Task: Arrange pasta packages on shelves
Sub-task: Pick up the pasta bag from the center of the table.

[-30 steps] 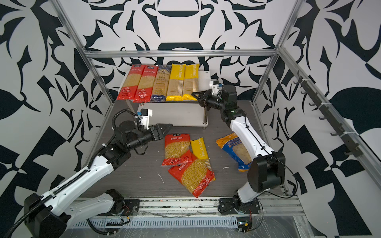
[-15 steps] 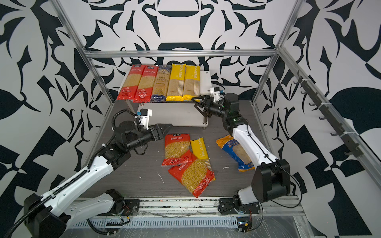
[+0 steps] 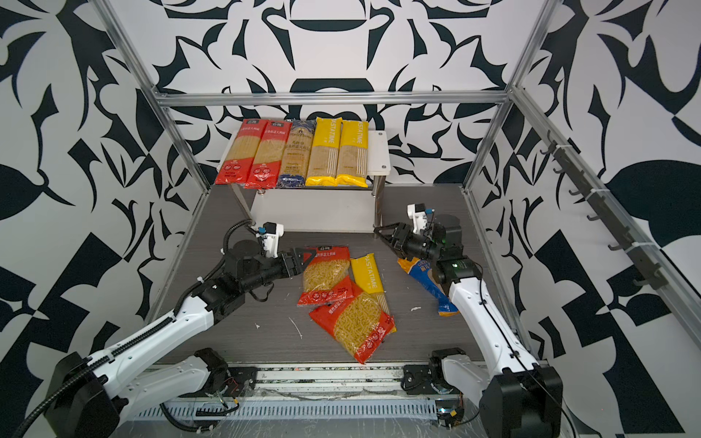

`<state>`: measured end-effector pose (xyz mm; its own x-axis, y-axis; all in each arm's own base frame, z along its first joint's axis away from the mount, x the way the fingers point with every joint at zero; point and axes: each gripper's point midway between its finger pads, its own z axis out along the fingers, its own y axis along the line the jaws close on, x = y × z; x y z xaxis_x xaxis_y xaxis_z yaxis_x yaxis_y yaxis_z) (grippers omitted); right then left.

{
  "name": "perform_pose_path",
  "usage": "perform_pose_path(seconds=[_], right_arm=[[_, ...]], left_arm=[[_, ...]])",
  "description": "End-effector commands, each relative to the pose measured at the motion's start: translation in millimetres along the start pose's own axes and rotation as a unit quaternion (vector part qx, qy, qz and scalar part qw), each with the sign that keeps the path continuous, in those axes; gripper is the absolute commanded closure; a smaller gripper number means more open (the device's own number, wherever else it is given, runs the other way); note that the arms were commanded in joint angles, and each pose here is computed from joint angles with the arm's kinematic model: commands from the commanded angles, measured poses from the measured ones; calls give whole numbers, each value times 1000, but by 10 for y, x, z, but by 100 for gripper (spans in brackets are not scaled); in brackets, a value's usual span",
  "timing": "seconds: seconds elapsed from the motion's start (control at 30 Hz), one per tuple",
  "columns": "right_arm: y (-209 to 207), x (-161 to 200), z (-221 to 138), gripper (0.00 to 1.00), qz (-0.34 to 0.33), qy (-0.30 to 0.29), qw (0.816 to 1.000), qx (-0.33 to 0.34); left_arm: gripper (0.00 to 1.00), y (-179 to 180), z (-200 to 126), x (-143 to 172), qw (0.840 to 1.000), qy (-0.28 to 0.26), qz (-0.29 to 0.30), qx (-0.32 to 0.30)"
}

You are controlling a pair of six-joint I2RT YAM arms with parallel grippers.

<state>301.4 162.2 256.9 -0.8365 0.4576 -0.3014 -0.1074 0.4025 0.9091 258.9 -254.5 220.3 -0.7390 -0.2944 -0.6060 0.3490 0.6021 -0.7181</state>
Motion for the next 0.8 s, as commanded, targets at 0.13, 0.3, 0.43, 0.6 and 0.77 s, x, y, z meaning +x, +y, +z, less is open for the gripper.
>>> perform_pose_path(seconds=[0.13,0.3,0.43,0.6,0.77], right_arm=[[-687,444,216,48,-10,30,994,107],[-1017,688,367,51,-22,49,986,160],[-1281,844,437,50,-44,71,973,214],[-1662,742,252,47,-99,64,942,315],[-1842,649,216,46,-122,73,928,344]], left_arm=[[23,453,116,429,996,25,-26,-81],[23,608,186,676,992,47,-37,-109],[23,633,257,772,991,58,-37,-115],[23,490,429,929,991,79,-16,-108],[23,327,710,1137,989,114,7,-95]])
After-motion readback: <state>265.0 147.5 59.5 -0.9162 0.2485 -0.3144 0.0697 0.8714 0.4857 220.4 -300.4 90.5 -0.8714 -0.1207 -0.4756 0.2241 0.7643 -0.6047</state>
